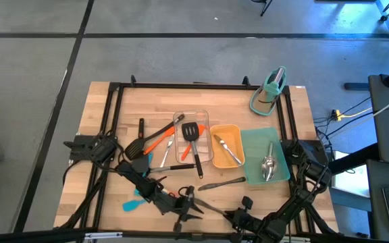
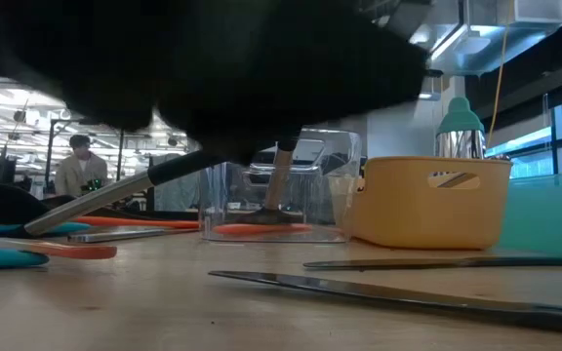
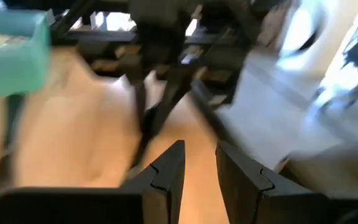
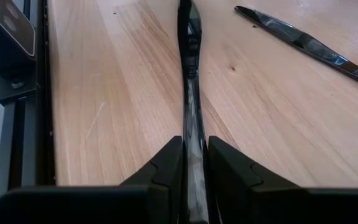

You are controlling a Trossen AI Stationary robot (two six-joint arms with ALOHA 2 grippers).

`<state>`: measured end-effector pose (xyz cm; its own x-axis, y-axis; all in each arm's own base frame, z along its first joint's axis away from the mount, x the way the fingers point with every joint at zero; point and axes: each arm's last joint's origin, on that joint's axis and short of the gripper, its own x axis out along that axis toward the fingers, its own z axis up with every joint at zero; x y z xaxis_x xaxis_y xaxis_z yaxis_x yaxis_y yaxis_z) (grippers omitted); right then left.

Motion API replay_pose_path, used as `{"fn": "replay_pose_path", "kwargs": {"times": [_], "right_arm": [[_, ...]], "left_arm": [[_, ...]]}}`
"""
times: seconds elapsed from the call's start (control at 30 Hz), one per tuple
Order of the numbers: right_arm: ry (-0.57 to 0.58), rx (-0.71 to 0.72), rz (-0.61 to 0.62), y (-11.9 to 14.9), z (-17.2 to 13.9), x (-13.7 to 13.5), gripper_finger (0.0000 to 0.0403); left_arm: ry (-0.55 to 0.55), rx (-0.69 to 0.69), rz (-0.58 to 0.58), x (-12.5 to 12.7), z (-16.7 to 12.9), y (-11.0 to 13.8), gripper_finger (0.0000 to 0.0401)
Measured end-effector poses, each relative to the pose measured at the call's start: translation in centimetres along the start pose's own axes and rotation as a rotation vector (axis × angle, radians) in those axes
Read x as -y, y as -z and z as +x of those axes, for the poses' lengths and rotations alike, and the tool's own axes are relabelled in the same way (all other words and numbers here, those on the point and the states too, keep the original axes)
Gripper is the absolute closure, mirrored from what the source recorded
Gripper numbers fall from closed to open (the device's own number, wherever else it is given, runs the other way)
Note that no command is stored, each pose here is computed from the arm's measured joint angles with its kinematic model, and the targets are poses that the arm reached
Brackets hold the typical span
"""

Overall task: Pick & Place Kitchen Items
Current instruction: Put the black table knife into the yellow bin

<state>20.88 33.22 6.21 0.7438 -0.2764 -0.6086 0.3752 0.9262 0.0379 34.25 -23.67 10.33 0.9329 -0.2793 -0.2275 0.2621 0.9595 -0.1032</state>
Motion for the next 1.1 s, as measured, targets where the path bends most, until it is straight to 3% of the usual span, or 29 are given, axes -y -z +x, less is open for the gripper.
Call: {"fn": "replay_pose_path", "kwargs": {"times": [0.2,0.57,1.1], "right_arm": [[-0.011,0.015,0.022,0.0,0.0,-0.1,0.0331],[-0.022,0.017,0.092,-0.3,0.0,-0.6,0.0331],[-0.040,-0.001,0.245,-1.2,-0.5,-0.8,0.0332]], "left_arm": [[-0.101,-0.111,0.133,-1.1,0.1,1.1,0.0315],[-0.088,-0.033,0.213,-0.8,0.1,0.3,0.0315],[-0.129,-0.140,0.430,-1.1,0.0,1.2,0.0315]]}}
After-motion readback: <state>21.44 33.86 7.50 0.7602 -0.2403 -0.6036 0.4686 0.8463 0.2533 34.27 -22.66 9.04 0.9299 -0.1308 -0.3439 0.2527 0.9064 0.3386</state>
